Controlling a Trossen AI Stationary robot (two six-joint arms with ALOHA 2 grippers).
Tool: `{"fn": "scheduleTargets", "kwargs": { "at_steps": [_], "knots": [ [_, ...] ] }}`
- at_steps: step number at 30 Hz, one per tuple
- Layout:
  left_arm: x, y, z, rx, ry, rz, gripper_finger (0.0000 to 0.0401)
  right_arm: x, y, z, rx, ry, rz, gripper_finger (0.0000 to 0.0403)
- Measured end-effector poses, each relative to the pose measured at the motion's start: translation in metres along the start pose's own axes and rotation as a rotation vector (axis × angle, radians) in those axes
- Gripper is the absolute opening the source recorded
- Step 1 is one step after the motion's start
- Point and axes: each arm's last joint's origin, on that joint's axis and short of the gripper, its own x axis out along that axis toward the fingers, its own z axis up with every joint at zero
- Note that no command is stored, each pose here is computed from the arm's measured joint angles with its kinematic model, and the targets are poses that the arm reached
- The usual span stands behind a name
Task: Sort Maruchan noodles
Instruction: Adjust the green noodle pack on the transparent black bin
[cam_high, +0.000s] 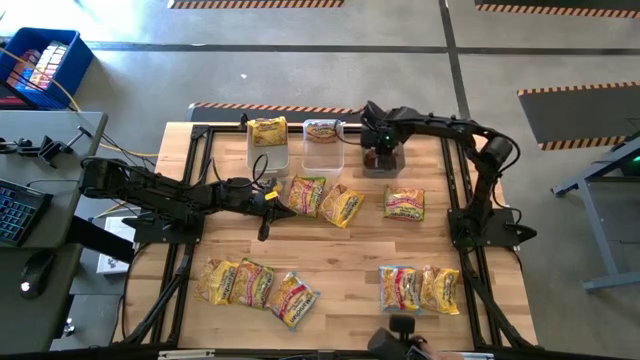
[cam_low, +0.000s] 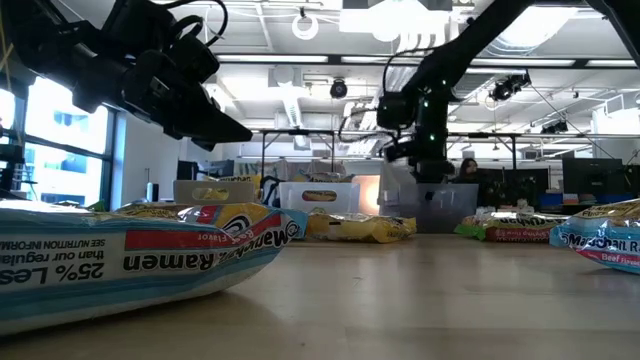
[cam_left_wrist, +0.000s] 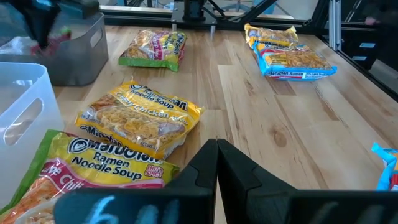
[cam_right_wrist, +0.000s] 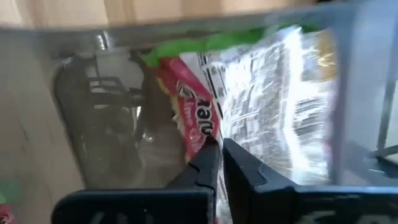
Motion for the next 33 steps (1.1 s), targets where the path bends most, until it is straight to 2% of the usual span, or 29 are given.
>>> {"fn": "scheduleTargets", "kwargs": {
  "at_steps": [11, 16, 21, 24, 27, 31, 33],
  "knots": [
    [0.000, 0.000, 0.000, -0.001, 0.000, 0.000, 0.0000, -0.041, -0.030, 0.014, 0.025, -0.099, -0.101, 0.0000],
    [0.000, 0.000, 0.000, -0.002, 0.002, 0.000, 0.0000, -0.048, -0.030, 0.012, 0.060, -0.091, -0.045, 0.0007],
    [0.000, 0.000, 0.000, -0.002, 0.004, 0.000, 0.0000, -0.038, -0.011, 0.004, 0.047, -0.074, 0.169, 0.0054],
    [0.000, 0.000, 0.000, -0.001, 0.005, 0.000, 0.0000, -0.026, -0.007, -0.002, 0.057, -0.075, 0.208, 0.0070],
    [0.000, 0.000, 0.000, -0.002, 0.005, 0.000, 0.0000, -0.014, -0.004, -0.009, 0.059, -0.062, 0.211, 0.0056],
    [0.000, 0.000, 0.000, -0.008, 0.005, 0.000, 0.0000, -0.001, 0.003, -0.016, 0.017, -0.056, 0.221, 0.0009],
    [0.000, 0.000, 0.000, -0.009, 0.005, 0.000, 0.0000, 0.003, 0.005, -0.017, 0.011, -0.057, 0.219, 0.0008]
  ]
}}
